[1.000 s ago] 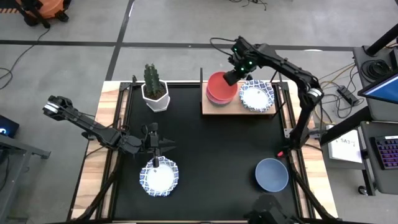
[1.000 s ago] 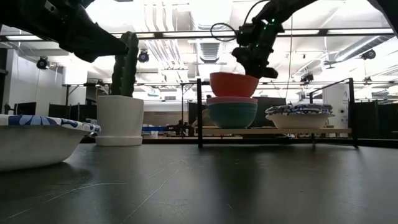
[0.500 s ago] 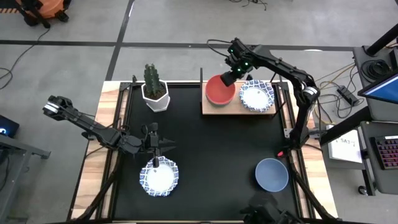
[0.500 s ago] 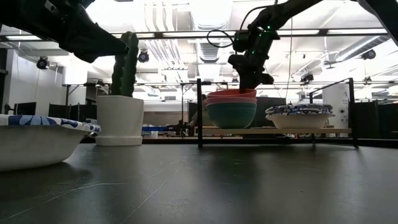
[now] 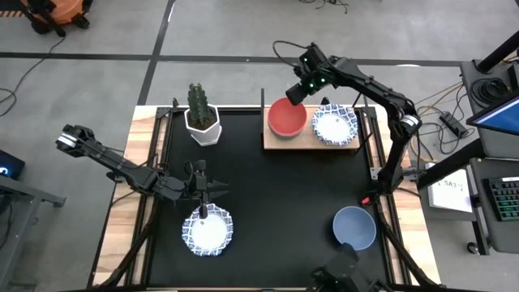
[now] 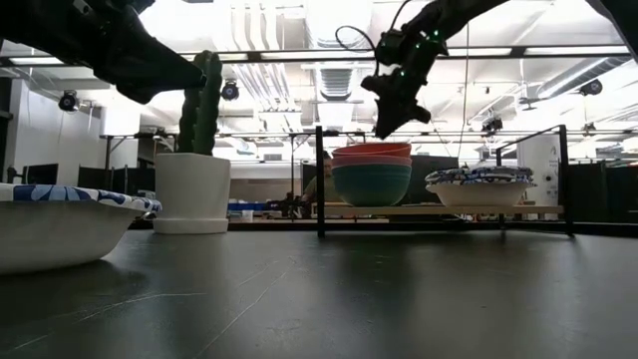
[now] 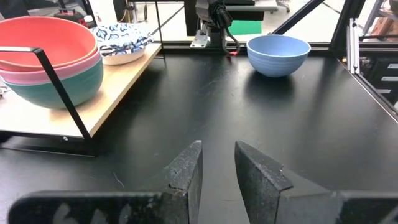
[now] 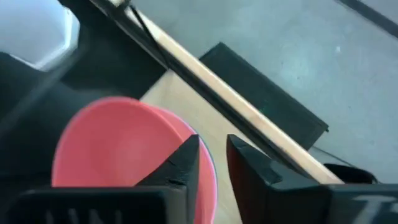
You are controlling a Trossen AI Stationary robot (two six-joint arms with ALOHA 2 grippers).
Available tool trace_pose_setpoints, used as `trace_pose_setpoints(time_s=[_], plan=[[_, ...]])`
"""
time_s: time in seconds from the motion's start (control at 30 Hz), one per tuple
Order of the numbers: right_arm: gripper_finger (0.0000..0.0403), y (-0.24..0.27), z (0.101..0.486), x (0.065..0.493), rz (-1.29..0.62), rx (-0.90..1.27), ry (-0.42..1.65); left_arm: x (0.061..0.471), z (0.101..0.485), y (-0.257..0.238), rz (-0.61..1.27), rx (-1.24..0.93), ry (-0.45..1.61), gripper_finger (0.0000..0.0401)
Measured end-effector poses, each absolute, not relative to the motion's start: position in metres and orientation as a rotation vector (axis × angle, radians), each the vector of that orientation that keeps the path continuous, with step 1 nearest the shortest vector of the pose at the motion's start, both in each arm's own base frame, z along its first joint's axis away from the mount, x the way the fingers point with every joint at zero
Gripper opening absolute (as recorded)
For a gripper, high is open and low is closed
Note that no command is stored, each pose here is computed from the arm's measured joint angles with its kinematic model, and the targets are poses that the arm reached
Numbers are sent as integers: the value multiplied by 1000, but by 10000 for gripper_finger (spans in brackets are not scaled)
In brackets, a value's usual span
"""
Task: Place and stack bowls onto a shelf
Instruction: Stack the orange bowl on top of the pink bowl on the shelf
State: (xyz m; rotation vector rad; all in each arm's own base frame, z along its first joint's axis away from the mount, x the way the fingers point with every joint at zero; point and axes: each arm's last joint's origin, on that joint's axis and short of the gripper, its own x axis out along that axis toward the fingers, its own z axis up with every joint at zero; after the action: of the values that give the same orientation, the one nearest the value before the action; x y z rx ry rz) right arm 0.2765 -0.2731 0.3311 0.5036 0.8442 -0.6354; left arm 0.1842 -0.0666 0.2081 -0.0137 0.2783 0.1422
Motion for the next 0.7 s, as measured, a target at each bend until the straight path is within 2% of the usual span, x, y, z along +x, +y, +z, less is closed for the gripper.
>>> trace_pose_setpoints(time_s=[0.23,0.43,0.7], plan=[[13,-273,306,278,-621,503,887,184,208,-67,143,-21,278,77],[9,-273,303,279,-627,487,880,184,208,-67,145,-30,278,77],[9,-260,332,291,-589,357,690,184,208,-67,145,-31,278,77]])
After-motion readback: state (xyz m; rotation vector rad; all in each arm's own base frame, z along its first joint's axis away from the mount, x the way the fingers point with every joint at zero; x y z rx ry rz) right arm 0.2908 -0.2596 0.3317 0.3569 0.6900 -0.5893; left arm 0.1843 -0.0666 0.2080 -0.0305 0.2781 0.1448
